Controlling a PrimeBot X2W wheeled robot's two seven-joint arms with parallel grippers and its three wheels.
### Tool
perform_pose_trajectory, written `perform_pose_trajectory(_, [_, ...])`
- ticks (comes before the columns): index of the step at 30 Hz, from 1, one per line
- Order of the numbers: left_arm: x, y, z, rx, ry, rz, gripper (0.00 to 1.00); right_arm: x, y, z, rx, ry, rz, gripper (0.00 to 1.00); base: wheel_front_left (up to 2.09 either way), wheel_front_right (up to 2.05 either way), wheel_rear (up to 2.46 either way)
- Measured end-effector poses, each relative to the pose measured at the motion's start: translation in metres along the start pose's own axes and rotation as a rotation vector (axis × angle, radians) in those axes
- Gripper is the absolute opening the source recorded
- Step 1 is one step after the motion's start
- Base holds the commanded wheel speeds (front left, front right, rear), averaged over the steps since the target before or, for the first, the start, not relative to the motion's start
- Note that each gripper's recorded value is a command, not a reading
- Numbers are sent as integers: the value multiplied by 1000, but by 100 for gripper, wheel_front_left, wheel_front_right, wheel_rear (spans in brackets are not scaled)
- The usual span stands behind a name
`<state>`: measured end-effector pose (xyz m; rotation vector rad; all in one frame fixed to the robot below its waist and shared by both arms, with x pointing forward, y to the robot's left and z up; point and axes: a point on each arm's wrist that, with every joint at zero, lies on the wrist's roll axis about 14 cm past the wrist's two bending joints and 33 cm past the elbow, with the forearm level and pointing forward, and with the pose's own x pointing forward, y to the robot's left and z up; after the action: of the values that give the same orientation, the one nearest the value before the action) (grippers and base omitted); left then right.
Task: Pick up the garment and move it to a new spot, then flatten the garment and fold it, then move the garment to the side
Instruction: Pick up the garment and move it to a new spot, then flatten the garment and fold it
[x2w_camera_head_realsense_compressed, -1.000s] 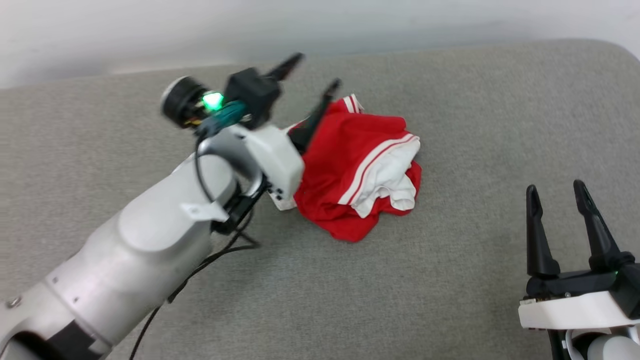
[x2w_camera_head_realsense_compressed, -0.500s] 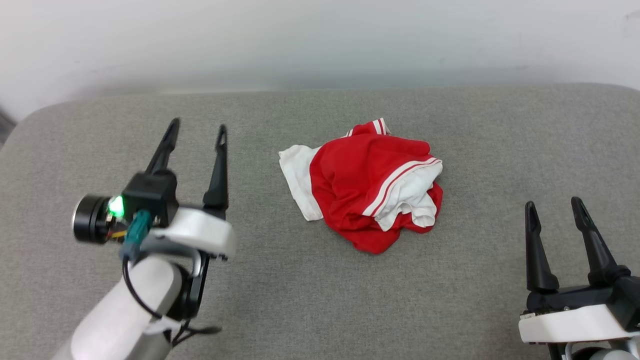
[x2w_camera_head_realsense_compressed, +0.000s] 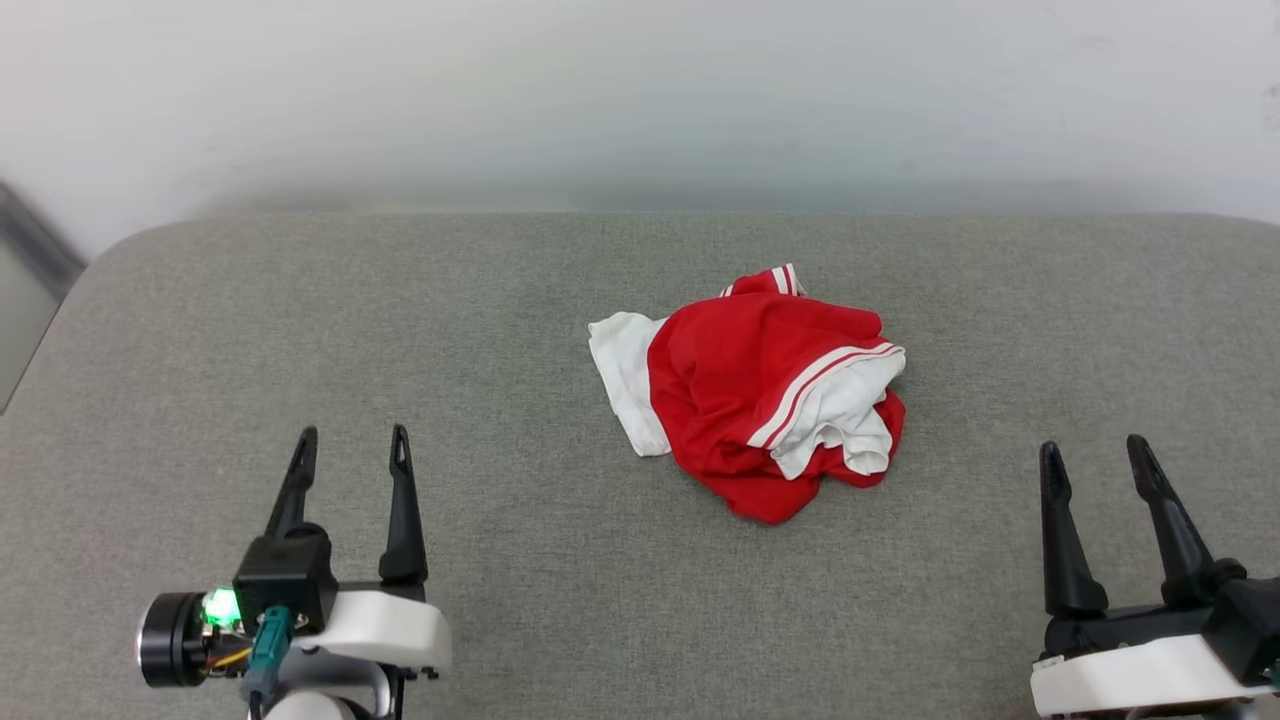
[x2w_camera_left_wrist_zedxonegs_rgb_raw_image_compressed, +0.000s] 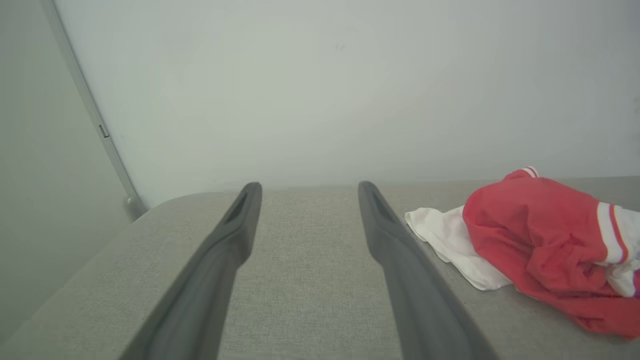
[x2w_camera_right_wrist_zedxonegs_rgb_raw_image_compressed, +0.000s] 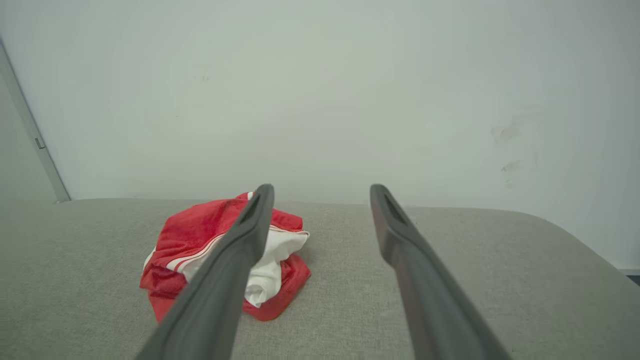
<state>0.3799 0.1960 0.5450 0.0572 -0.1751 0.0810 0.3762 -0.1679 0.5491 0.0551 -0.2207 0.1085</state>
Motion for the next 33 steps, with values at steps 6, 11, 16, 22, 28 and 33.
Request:
perform_pose_trajectory(6, [-14, 1, -11, -11, 30, 13, 100, -8, -1, -9, 35, 32, -10, 100, 0, 0, 0])
perform_pose_trajectory(11, [-21, 1, -15, -17, 40, 19, 100, -14, -3, -17, 53, 58, -21, 100, 0, 0, 0])
perform_pose_trajectory(16, [-26, 3, -17, -20, 45, 22, 100, -19, -4, -22, 62, 76, -29, 100, 0, 0, 0])
perform_pose_trajectory(22, [-31, 3, -21, -13, 56, 18, 100, -22, -4, -24, 70, 84, -31, 100, 0, 0, 0])
perform_pose_trajectory(28, [-32, 5, -22, -14, 60, 19, 100, -22, -4, -25, 71, 87, -31, 100, 0, 0, 0])
perform_pose_trajectory(33, [-32, 6, -24, -10, 66, 22, 100, -21, -3, -26, 72, 90, -29, 100, 0, 0, 0])
